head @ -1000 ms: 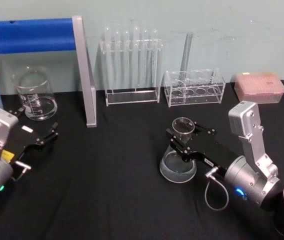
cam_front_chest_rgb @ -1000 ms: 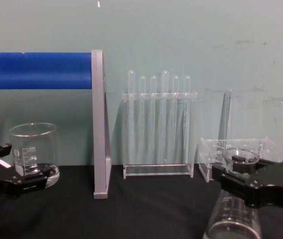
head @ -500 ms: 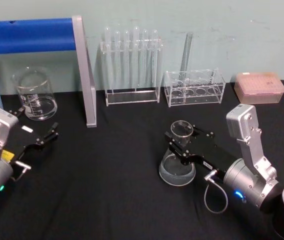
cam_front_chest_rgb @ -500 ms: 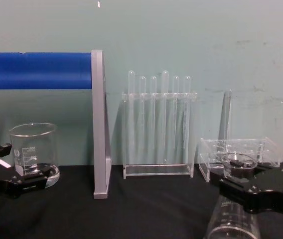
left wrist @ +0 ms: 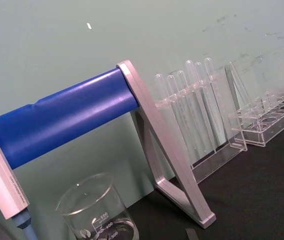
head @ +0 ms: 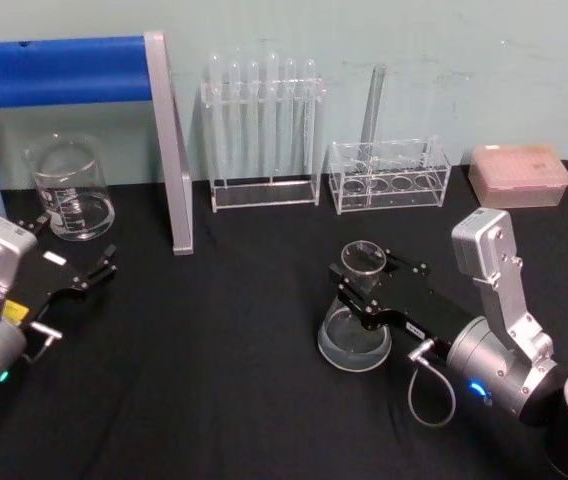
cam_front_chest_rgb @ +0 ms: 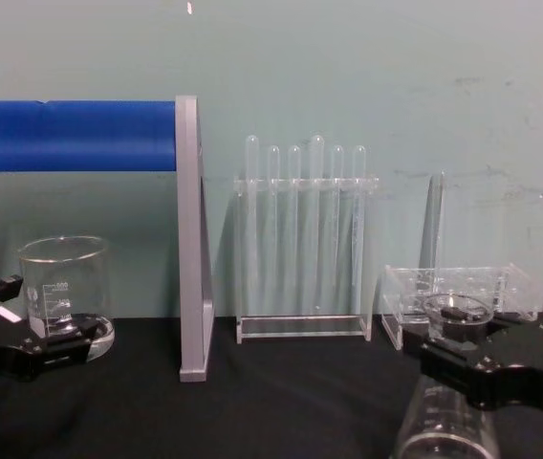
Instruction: Grasp the erlenmeyer flask with one hand, shake it three times, then place it back.
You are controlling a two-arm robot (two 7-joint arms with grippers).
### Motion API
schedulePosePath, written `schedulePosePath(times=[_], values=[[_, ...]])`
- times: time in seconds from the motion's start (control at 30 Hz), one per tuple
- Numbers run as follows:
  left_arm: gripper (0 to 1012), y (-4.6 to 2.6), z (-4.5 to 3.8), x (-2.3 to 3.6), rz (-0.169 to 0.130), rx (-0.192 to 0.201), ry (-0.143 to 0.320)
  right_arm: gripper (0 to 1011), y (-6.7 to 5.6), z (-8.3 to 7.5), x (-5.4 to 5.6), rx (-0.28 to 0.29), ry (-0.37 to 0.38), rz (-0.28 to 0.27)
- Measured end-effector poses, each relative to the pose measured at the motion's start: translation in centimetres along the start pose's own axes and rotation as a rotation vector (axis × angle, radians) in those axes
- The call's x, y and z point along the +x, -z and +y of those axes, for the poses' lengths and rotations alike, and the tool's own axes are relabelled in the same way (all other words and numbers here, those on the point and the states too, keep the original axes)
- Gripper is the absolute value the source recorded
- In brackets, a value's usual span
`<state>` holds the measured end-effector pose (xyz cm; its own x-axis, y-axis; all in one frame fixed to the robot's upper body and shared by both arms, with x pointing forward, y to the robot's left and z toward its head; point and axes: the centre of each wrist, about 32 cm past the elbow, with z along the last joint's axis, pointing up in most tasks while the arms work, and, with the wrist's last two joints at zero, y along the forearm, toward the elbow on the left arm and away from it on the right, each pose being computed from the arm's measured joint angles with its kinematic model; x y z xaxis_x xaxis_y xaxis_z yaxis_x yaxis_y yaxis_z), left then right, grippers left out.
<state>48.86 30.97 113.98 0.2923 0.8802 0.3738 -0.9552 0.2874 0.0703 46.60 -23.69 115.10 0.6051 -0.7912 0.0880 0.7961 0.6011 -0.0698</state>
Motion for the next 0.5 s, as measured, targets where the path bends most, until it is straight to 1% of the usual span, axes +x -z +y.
schedulePosePath(times=[0.1,0.2,0.23,0.27,0.33,0.37,0.43,0.5], values=[[1001,0.00,0.00,0.00,0.000,0.000,0.000,451,-0.01,0.00,0.01,0.000,0.000,0.000],[1001,0.00,0.00,0.00,0.000,0.000,0.000,511,-0.04,0.01,0.02,0.001,0.000,0.000],[1001,0.00,0.00,0.00,0.000,0.000,0.000,556,-0.04,0.01,0.03,0.002,0.000,0.000],[1001,0.00,0.00,0.00,0.000,0.000,0.000,569,-0.04,0.01,0.03,0.002,0.000,0.000],[1001,0.00,0.00,0.00,0.000,0.000,0.000,657,-0.04,0.01,0.03,0.002,0.001,0.000],[1001,0.00,0.00,0.00,0.000,0.000,0.000,678,-0.04,0.00,0.04,0.002,0.001,0.000],[1001,0.00,0.00,0.00,0.000,0.000,0.000,756,-0.05,0.00,0.04,0.002,0.001,0.000],[1001,0.00,0.00,0.00,0.000,0.000,0.000,795,-0.05,0.00,0.05,0.002,0.001,0.001]])
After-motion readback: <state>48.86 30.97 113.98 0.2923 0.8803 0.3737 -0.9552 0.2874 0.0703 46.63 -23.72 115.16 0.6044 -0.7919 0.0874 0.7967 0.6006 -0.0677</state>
